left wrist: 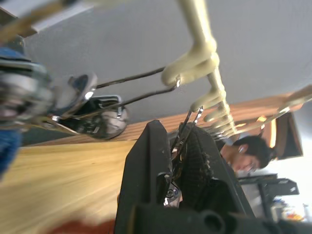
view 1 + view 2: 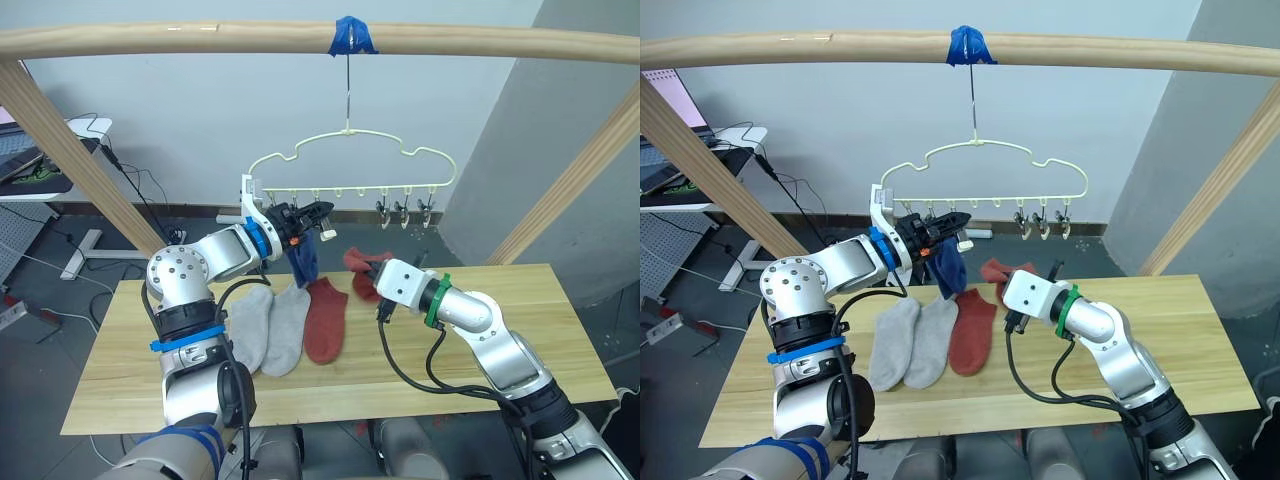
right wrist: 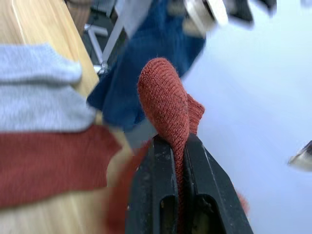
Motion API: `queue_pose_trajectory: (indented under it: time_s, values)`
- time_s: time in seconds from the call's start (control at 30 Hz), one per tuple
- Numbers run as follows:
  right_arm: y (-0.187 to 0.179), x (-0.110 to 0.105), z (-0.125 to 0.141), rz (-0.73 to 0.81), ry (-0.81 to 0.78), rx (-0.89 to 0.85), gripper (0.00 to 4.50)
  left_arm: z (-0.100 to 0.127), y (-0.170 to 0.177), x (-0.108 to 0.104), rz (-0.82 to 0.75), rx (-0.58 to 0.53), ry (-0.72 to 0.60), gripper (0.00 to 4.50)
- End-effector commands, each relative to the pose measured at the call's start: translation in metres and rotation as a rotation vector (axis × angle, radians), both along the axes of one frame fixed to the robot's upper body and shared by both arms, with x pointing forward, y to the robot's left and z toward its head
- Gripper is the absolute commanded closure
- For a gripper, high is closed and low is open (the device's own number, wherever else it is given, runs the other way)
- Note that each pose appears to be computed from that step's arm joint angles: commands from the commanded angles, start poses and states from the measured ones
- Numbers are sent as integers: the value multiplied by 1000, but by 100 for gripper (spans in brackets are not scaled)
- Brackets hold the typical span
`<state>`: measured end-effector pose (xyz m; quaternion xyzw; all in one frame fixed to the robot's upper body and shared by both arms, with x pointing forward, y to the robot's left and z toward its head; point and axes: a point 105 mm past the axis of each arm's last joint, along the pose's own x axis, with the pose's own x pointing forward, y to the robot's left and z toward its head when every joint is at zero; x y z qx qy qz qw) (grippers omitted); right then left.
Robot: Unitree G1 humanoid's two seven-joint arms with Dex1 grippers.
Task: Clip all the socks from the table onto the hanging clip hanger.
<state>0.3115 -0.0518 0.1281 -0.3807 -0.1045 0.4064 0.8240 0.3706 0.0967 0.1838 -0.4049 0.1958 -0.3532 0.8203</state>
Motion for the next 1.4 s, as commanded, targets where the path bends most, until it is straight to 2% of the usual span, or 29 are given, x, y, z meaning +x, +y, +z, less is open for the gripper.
queue_pose_trajectory:
  time_s: [0.03,0.43,0.8,1.23,1.4]
  values:
    - [9,-3,18,29,-83,29,446,10,-1,0,-8,-11,-22,427]
    - [25,-10,42,107,-185,79,446,7,-4,-1,-9,16,-28,427]
    - [26,-7,37,119,-150,74,446,9,-3,0,0,12,-38,427]
    - [29,6,44,88,-153,113,446,10,-4,-1,-13,26,-53,427]
    - [30,8,45,83,-149,118,446,17,-7,-5,-44,35,-108,427]
